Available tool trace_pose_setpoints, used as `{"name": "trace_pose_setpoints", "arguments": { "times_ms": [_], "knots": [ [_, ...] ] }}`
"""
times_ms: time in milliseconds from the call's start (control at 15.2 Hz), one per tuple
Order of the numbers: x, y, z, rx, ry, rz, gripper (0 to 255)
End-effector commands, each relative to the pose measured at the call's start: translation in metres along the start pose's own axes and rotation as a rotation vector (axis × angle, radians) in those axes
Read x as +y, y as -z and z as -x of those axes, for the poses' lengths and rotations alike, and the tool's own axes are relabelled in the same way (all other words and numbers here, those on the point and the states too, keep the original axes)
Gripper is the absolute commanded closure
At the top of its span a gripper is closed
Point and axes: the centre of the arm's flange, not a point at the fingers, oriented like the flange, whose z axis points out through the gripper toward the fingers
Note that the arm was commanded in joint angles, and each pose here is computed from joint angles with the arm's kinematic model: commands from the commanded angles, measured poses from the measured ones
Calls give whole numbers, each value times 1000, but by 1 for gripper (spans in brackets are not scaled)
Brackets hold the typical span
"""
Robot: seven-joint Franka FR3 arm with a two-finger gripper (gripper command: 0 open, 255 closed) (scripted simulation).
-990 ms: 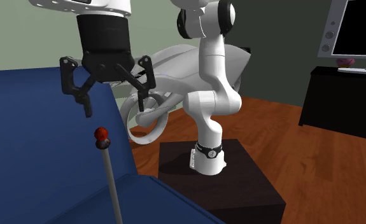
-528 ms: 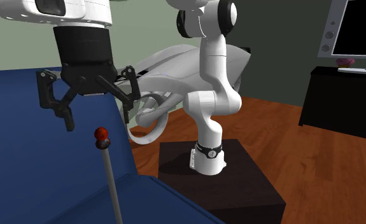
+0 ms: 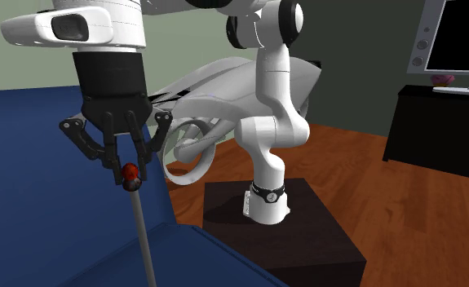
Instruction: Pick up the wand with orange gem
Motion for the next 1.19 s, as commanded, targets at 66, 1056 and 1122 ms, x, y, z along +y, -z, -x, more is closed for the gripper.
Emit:
{"name": "trace_pose_setpoints", "arguments": {
  "times_ms": [66,1056,1122],
  "knots": [
    [0,0,0,0,0,0,255],
    [0,57,-1,0,0,0,255],
    [0,62,-2,0,0,0,255]
  ]
}}
